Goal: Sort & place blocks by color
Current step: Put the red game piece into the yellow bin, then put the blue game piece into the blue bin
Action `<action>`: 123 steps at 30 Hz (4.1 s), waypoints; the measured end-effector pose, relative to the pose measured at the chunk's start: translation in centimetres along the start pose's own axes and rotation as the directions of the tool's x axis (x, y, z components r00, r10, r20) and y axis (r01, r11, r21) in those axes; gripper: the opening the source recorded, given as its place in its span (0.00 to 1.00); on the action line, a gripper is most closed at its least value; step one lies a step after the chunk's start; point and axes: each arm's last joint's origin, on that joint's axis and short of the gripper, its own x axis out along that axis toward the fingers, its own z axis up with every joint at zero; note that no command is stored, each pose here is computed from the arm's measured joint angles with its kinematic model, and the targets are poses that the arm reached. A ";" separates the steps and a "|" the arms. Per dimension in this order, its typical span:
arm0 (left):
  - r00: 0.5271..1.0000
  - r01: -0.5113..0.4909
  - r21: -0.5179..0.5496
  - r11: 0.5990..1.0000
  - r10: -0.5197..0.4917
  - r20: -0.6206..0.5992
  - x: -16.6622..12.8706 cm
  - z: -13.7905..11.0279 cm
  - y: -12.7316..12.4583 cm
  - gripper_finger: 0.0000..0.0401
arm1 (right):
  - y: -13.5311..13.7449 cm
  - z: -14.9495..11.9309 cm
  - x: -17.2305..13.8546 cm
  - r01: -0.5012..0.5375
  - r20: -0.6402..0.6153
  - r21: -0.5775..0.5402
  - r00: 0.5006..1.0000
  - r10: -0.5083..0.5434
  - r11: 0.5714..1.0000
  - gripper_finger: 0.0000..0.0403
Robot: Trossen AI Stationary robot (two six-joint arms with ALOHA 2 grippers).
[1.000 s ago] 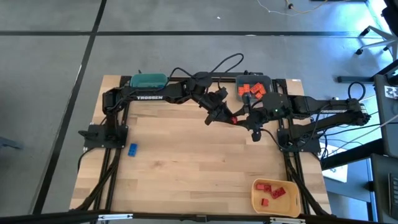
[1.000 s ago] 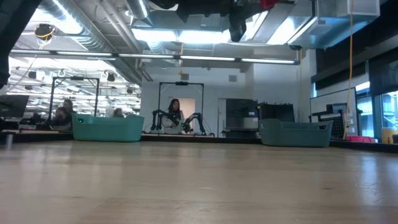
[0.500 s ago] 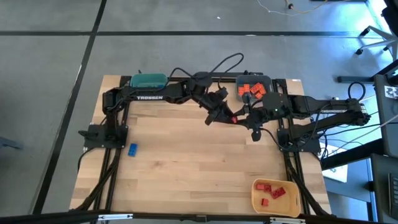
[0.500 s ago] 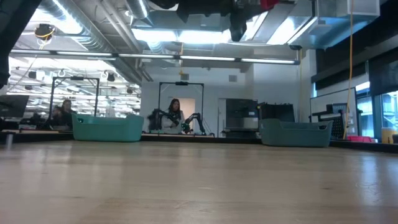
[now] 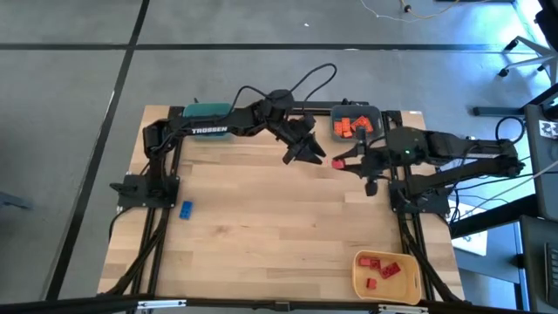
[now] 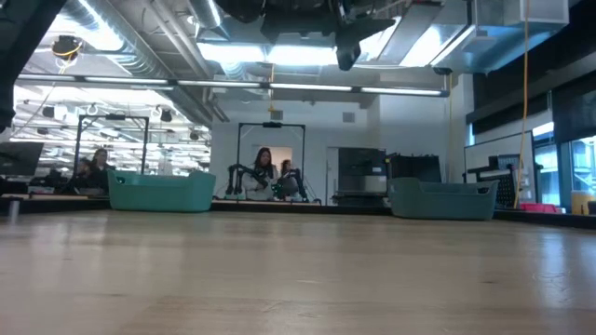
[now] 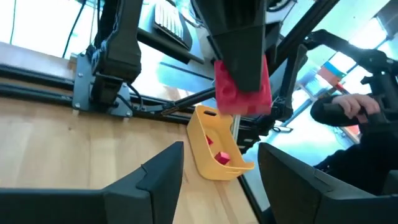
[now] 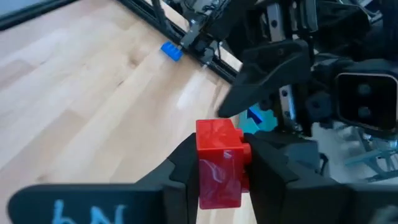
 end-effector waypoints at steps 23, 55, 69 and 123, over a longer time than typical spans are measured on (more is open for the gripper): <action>0.996 -0.077 0.060 0.995 0.074 0.040 -1.8 0.7 1.6 0.50 | 7.4 0.1 -7.7 -0.508 -0.200 0.677 0.571 0.797 0.533 0.24; 0.986 0.004 0.400 0.916 0.062 -0.153 -1.1 -1.8 1.5 0.50 | 20.9 -6.9 1.9 -0.292 -0.078 0.934 0.391 0.917 0.204 0.24; 0.984 -0.043 0.402 0.915 0.109 -0.141 -1.1 -1.7 1.6 0.50 | 24.7 -9.0 4.6 -0.263 -0.149 0.934 0.332 0.932 0.243 0.24; -0.032 -0.986 0.129 0.101 0.656 -0.754 -6.6 -9.4 -9.0 0.49 | 8.4 4.4 -3.1 -0.076 -0.361 0.642 0.848 0.389 0.763 0.45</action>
